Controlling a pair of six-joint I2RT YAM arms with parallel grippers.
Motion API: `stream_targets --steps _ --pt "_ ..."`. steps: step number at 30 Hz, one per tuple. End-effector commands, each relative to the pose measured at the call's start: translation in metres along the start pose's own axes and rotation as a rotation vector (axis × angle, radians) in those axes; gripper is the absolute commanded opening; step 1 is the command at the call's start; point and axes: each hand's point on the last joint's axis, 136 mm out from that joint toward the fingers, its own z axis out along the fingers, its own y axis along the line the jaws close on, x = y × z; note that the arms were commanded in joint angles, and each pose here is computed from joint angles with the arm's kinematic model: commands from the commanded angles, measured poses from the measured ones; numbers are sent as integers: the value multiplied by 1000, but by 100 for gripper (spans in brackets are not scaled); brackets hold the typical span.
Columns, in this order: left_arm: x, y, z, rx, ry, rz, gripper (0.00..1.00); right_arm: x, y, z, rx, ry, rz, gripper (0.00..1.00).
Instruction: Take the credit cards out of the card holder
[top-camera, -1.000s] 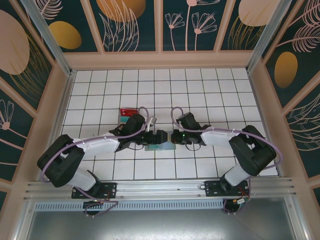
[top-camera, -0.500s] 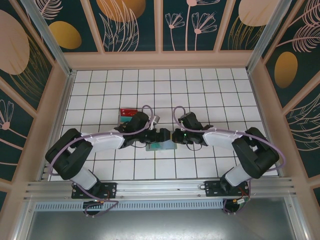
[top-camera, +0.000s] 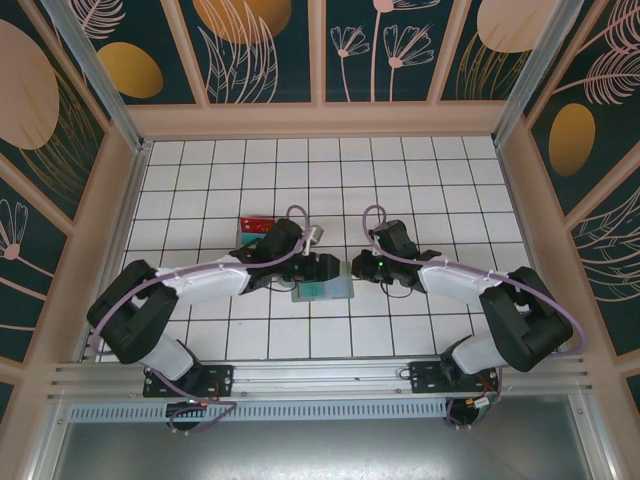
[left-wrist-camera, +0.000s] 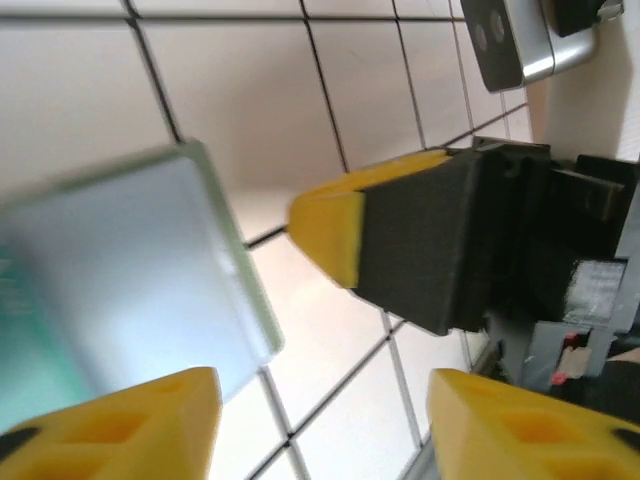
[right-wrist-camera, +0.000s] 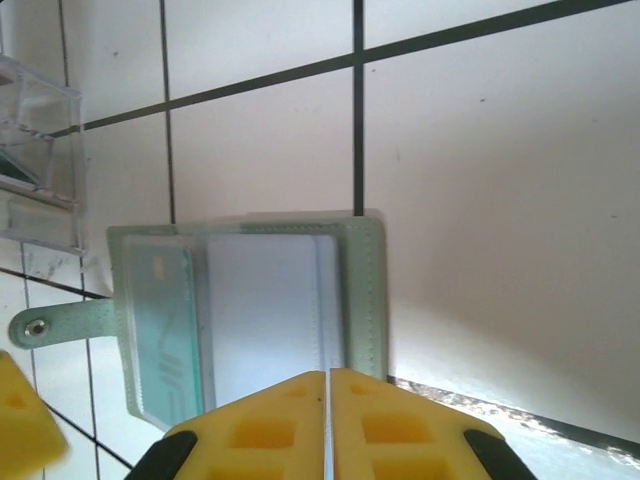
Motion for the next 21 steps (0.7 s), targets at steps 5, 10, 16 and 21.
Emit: stream_targets --steps 5,10,16,21 --pt "-1 69 -45 -249 -97 -55 33 -6 49 -1 -195 40 -31 11" --pt "14 91 -40 -300 -61 -87 12 6 65 15 -229 114 -58 10" --pt "16 92 -28 -265 -43 -101 7 20 64 34 -217 190 -54 8" --pt "16 90 -24 -249 -31 -97 7 27 66 41 -221 223 -59 8"
